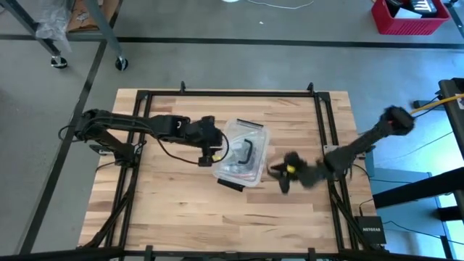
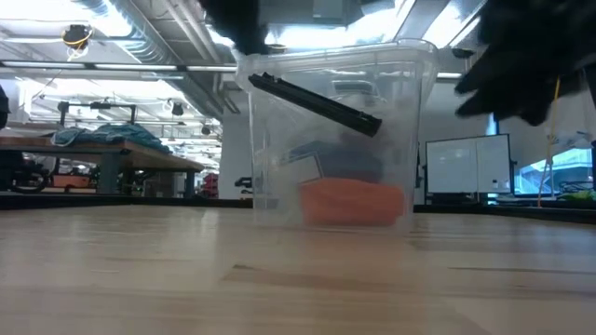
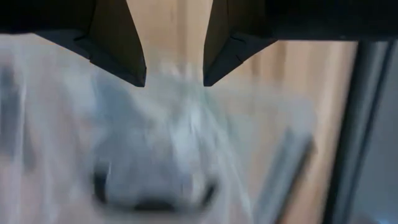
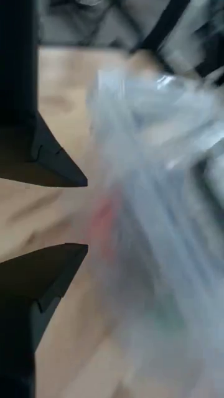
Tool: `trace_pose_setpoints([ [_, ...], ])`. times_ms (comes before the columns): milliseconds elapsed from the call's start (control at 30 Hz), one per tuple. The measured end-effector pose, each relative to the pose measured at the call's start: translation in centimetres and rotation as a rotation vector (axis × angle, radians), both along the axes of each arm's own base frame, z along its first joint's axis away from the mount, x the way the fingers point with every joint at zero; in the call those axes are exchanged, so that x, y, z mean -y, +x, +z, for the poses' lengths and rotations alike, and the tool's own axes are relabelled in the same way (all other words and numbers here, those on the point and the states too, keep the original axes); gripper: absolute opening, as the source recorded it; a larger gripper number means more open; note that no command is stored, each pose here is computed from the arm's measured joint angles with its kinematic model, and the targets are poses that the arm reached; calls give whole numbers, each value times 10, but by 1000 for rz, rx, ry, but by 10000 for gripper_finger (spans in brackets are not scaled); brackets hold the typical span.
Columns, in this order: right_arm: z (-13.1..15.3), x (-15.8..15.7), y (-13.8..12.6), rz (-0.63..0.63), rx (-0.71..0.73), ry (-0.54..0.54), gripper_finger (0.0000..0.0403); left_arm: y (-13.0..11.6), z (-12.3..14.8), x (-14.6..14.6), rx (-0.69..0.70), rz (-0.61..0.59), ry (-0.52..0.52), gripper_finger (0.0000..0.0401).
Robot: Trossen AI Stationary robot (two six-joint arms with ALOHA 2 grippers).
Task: Roll bandage
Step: Close the transparent bin
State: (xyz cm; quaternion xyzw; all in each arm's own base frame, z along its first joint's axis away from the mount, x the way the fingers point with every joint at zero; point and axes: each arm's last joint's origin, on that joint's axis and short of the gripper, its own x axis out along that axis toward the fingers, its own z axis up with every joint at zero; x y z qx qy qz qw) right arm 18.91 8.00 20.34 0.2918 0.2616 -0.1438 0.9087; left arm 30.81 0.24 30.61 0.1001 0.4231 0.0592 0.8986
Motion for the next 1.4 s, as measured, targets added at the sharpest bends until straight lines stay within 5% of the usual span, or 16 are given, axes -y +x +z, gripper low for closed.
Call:
trace_pose_setpoints([
  [167, -23, -75, 5, -72, 236, -88, 160, 16, 10, 0, 177, -96, 95, 152],
  [433, -84, -137, 67, -29, 142, -256, 160, 38, -5, -3, 317, -261, -3, 152],
  [700, -115, -136, 130, -70, 80, -314, 160, 63, -33, -5, 329, -354, -87, 152],
  [867, -116, -135, 128, -219, 140, -399, 160, 69, -49, -5, 272, -381, -86, 152],
  [1400, -99, -151, 119, -332, 276, -464, 160, 81, -72, -2, 233, -416, -107, 153],
])
